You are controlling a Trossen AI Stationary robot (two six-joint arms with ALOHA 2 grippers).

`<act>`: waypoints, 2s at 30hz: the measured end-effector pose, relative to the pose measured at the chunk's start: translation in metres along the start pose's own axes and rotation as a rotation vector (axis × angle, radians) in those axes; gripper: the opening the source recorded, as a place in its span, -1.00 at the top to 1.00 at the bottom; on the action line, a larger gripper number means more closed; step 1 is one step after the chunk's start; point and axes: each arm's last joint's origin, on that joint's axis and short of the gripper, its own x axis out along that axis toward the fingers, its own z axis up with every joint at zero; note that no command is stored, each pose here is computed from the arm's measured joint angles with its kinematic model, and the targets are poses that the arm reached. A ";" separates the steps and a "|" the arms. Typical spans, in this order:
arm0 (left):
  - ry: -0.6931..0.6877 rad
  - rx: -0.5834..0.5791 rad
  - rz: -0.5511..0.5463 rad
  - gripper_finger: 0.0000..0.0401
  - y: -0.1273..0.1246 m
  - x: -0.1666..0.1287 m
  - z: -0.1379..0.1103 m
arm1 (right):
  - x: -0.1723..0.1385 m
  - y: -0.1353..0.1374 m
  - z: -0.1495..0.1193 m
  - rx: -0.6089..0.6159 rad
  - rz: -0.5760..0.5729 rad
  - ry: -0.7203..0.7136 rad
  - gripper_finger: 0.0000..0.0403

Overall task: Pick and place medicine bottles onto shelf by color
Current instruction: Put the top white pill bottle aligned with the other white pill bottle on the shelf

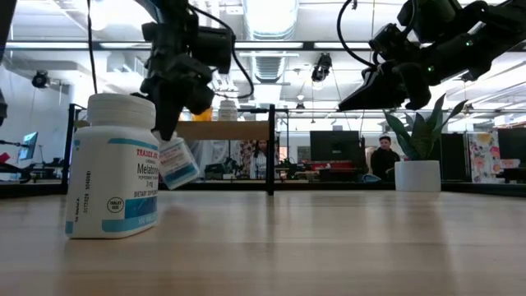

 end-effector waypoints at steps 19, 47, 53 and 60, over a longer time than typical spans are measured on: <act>0.157 0.131 -0.017 0.06 -0.016 0.012 0.044 | 0.000 0.000 -0.001 0.000 0.003 0.007 0.94; -0.045 0.532 -0.002 -0.01 -0.028 -0.042 0.011 | 0.000 0.000 -0.001 -0.004 0.003 0.007 0.94; -0.144 1.081 0.181 -0.01 -0.048 -0.048 -0.010 | 0.000 0.000 -0.001 -0.001 0.003 0.007 0.94; -0.100 1.220 0.277 -0.01 -0.061 -0.020 -0.006 | 0.000 0.000 -0.001 -0.004 0.002 0.006 0.94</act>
